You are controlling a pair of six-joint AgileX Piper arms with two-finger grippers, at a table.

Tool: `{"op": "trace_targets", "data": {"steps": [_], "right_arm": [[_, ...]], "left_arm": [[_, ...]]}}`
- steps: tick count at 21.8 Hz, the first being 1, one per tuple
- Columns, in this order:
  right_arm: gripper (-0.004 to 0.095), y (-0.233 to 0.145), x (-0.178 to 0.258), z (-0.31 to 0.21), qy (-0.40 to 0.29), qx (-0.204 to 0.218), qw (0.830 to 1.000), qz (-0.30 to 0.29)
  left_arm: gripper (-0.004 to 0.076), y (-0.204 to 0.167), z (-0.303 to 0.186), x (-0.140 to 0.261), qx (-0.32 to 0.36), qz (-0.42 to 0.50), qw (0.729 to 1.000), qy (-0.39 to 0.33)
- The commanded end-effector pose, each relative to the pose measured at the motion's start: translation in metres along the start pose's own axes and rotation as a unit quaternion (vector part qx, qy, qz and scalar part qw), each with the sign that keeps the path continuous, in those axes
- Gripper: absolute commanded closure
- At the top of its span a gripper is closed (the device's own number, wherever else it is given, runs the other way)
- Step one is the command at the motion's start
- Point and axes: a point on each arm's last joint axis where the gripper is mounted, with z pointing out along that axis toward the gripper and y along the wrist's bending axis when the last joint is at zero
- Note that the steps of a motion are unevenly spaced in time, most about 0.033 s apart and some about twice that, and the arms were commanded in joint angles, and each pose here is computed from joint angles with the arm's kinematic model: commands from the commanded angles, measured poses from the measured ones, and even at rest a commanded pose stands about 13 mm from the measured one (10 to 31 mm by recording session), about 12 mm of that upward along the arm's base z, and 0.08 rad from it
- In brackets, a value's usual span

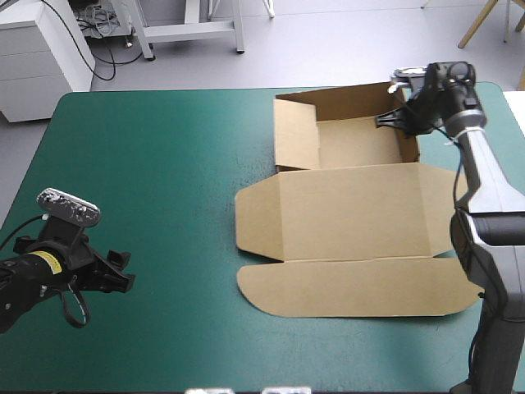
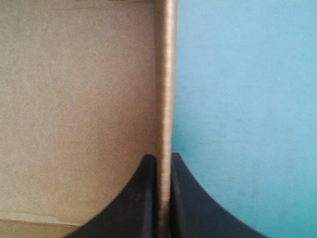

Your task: Fold the box

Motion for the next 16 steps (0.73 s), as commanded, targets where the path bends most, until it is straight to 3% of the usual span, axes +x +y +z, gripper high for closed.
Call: {"op": "trace_targets", "data": {"steps": [1,5,11,16], "right_arm": [[0.0927,-0.056,-0.002,-0.055,-0.069,0.048,0.996,0.039],[0.0927,-0.121,0.018,-0.055,-0.048,0.088,0.991,0.093],[0.0925,-0.185,0.049,-0.054,-0.020,0.124,0.979,0.158],[0.0910,-0.200,0.061,-0.047,-0.002,0.130,0.979,0.157]], "left_arm": [[0.0225,0.001,-0.007,-0.008,-0.007,0.000,0.999,-0.040],[0.0246,0.007,-0.007,-0.008,-0.036,0.014,0.998,-0.039],[0.0267,0.009,-0.008,-0.009,-0.053,0.020,0.998,-0.040],[0.0267,0.010,-0.008,-0.011,-0.054,0.021,0.997,-0.053]]}}
